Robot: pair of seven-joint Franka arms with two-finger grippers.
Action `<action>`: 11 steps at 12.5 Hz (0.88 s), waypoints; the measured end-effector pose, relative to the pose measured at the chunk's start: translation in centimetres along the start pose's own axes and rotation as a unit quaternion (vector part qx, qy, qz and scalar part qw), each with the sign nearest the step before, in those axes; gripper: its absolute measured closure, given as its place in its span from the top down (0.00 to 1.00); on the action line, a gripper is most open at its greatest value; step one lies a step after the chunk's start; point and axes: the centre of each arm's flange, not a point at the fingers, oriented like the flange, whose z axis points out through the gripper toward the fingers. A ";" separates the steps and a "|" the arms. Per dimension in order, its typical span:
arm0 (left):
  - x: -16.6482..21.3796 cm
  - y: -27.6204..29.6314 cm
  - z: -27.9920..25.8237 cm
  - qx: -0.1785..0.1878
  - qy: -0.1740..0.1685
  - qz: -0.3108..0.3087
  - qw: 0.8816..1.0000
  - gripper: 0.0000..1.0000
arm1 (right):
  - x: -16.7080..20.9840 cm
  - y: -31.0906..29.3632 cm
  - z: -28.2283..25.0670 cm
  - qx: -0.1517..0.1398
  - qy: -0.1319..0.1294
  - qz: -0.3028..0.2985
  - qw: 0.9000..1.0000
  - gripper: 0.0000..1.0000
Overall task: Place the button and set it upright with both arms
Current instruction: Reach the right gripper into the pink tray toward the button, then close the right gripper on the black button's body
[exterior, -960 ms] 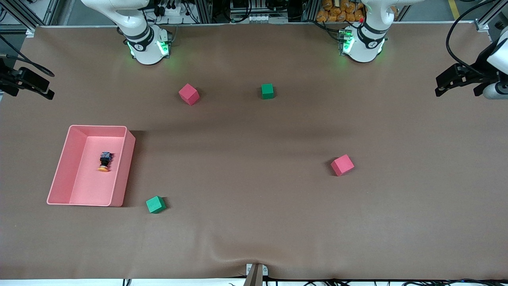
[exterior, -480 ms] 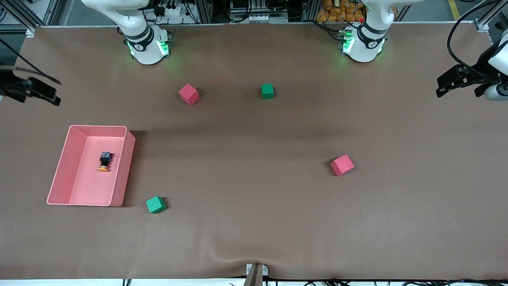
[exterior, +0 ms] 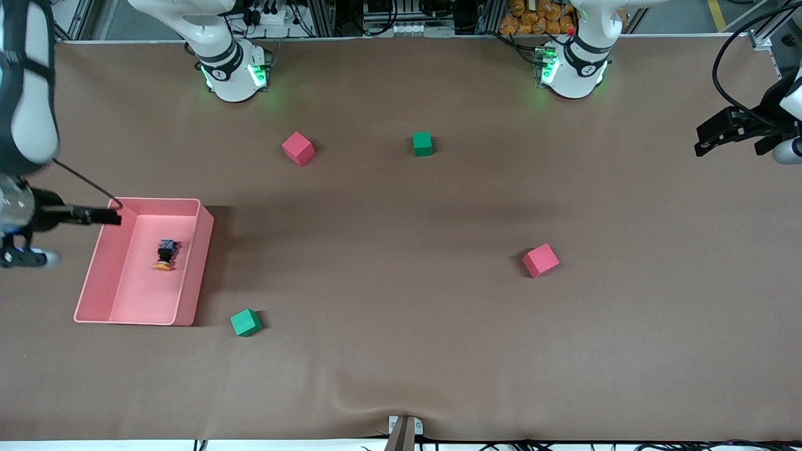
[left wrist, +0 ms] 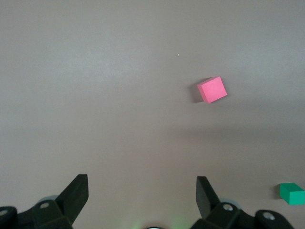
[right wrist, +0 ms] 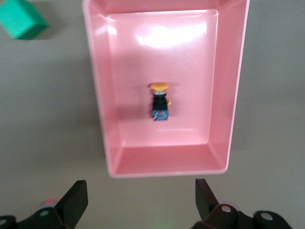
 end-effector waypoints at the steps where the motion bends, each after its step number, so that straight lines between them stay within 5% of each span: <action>1: 0.0 0.0 0.0 0.000 0.000 0.000 1.000 1.00 | 1.2 0.6 2.9 -0.003 0.002 -0.001 1.000 1.00; 5: 0.2 0.0 0.2 0.000 -0.002 0.000 1.000 1.00 | 3.2 1.8 12.4 0.014 0.019 -0.027 0.999 1.00; 11: 0.3 0.0 0.4 0.000 -0.004 0.000 1.000 1.00 | 4.7 2.6 18.1 0.011 0.040 -0.034 0.999 1.00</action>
